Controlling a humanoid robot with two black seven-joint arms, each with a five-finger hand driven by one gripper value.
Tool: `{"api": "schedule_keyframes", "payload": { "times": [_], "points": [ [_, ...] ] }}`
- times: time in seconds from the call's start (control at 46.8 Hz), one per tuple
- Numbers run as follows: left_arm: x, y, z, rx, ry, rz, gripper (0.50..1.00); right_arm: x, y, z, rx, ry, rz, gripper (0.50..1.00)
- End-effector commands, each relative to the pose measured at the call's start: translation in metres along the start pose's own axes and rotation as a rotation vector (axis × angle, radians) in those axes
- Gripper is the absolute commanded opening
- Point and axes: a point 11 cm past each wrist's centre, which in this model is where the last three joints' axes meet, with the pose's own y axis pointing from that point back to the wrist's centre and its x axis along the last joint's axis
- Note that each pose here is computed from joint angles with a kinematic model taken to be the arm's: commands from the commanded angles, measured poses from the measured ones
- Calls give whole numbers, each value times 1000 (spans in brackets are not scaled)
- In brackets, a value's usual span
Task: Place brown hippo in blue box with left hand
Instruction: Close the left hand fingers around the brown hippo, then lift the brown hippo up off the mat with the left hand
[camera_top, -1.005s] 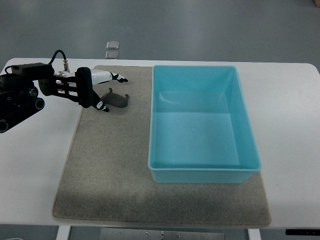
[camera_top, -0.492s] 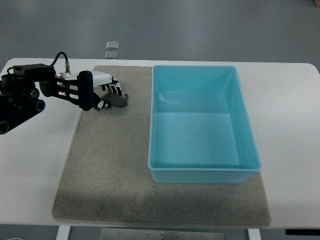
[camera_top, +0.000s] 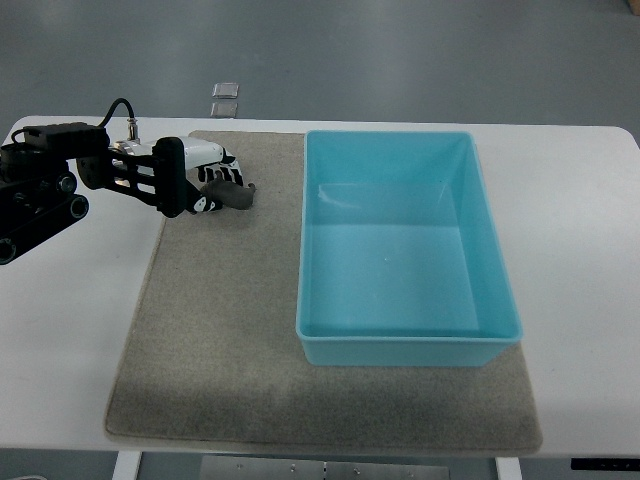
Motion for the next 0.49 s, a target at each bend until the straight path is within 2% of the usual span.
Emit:
{"api": "schedule_keyframes", "payload": {
  "times": [0.0,0.235,0.47],
  "points": [
    [2,1,-1,4,0,4,500,0,0,0,0,0,0,936],
    [17,4,1,-2,-1,32,500,0,0,0,0,0,0,936],
    [70,26,-6,28,-56,106,500,0,0,0,0,0,0,936]
  ]
}}
